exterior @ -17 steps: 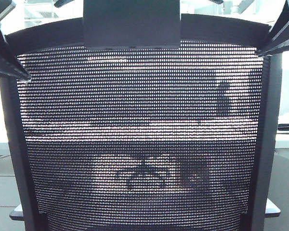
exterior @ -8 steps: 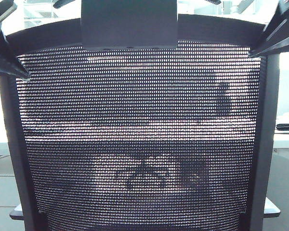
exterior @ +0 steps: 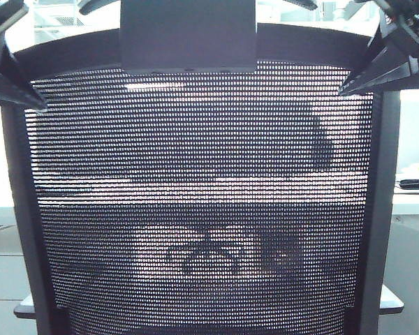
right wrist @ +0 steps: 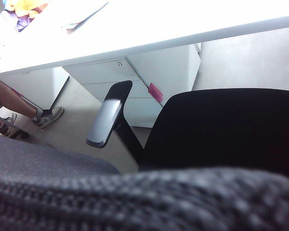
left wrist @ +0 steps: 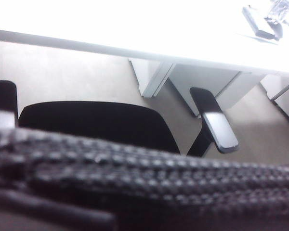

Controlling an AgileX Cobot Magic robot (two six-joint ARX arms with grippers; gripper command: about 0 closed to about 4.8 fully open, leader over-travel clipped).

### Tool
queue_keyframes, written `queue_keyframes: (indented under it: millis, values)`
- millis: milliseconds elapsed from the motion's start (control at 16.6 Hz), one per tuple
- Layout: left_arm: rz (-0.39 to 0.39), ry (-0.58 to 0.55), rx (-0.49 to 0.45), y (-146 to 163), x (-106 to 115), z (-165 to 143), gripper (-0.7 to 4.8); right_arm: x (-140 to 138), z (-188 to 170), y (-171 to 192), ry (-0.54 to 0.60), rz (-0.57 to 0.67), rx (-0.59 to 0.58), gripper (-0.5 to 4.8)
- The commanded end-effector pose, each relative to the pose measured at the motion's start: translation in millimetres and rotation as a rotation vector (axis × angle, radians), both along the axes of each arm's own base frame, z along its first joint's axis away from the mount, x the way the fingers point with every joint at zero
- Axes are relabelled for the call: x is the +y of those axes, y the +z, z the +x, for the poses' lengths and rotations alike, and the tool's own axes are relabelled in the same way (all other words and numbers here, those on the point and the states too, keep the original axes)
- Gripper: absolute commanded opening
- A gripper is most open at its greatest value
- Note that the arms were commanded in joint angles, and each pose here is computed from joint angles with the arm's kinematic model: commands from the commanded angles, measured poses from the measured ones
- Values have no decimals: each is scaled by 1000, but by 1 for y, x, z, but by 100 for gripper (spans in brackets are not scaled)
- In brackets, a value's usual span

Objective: Push the black chair under the table.

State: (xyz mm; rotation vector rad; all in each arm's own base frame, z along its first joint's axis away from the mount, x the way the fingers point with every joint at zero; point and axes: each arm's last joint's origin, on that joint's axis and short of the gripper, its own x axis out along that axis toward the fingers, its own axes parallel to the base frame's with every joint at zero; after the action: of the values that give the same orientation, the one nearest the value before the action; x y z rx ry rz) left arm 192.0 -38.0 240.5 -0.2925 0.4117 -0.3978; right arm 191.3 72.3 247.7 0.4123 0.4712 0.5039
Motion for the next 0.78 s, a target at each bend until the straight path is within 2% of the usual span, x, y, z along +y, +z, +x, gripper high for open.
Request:
queue_keyframes:
  millis: [60, 181, 301, 603, 784]
  values:
    - [-10, 90, -67, 3, 2, 15, -6, -1, 10, 10, -81, 16, -108, -5]
    - [-9, 93, -47, -2, 1, 20, -6, 0, 13, 9, -85, 18, -115, -5]
    - [10, 96, -77, -2, 1, 24, -6, 0, 16, 7, -107, 11, -117, -5]
    - [-10, 119, -129, -7, -1, 40, -6, -4, 30, 3, -135, 26, -145, -6]
    - [4, 134, -144, -11, -2, 52, -6, -2, 38, 2, -137, 25, -144, -5]
